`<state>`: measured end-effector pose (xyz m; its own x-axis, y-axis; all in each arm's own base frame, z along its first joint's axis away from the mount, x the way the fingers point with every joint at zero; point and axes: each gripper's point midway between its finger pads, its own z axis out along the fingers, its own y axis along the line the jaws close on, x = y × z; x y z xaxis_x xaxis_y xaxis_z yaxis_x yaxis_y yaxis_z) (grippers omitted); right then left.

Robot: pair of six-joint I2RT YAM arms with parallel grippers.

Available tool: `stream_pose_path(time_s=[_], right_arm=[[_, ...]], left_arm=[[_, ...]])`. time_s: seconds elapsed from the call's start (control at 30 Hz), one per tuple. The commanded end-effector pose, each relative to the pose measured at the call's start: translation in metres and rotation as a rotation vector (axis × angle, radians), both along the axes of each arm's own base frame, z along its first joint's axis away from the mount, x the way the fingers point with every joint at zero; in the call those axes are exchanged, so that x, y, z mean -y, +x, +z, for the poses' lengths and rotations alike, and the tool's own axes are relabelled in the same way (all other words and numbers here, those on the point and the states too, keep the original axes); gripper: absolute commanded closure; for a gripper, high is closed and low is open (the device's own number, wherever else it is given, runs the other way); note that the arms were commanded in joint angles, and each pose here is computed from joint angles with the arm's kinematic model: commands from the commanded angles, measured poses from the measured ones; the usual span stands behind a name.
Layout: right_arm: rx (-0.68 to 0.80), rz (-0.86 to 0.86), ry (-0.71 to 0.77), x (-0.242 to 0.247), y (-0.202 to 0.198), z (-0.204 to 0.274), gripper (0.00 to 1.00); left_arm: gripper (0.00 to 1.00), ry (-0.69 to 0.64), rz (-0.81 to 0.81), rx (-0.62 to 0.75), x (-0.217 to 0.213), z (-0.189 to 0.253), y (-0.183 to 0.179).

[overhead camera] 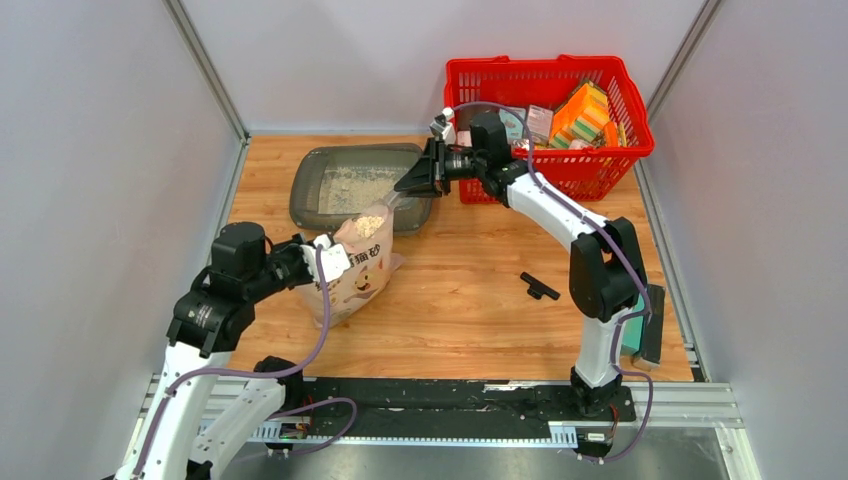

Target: Fill the litter box with clean litter

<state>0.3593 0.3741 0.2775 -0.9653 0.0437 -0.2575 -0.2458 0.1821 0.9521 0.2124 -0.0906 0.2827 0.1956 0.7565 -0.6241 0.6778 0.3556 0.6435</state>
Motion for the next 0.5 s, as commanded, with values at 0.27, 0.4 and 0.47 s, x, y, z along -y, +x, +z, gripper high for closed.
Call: stream_pose_path(time_s=[0.27,0.4,0.47], right_arm=[[0.351,-0.185,-0.069,0.014,0.033,0.057,1.00],[0.336,-0.192,-0.069,0.014,0.036,0.055,1.00],[0.337,-0.191,-0.070,0.014,0.036,0.055,1.00]], left_arm=[[1.00,-0.215,-0.036,0.150,0.024,0.067,0.011],[1.00,-0.259,-0.039,0.126,0.031,0.068,0.019],[1.00,-0.274,-0.039,0.117,0.033,0.068,0.022]])
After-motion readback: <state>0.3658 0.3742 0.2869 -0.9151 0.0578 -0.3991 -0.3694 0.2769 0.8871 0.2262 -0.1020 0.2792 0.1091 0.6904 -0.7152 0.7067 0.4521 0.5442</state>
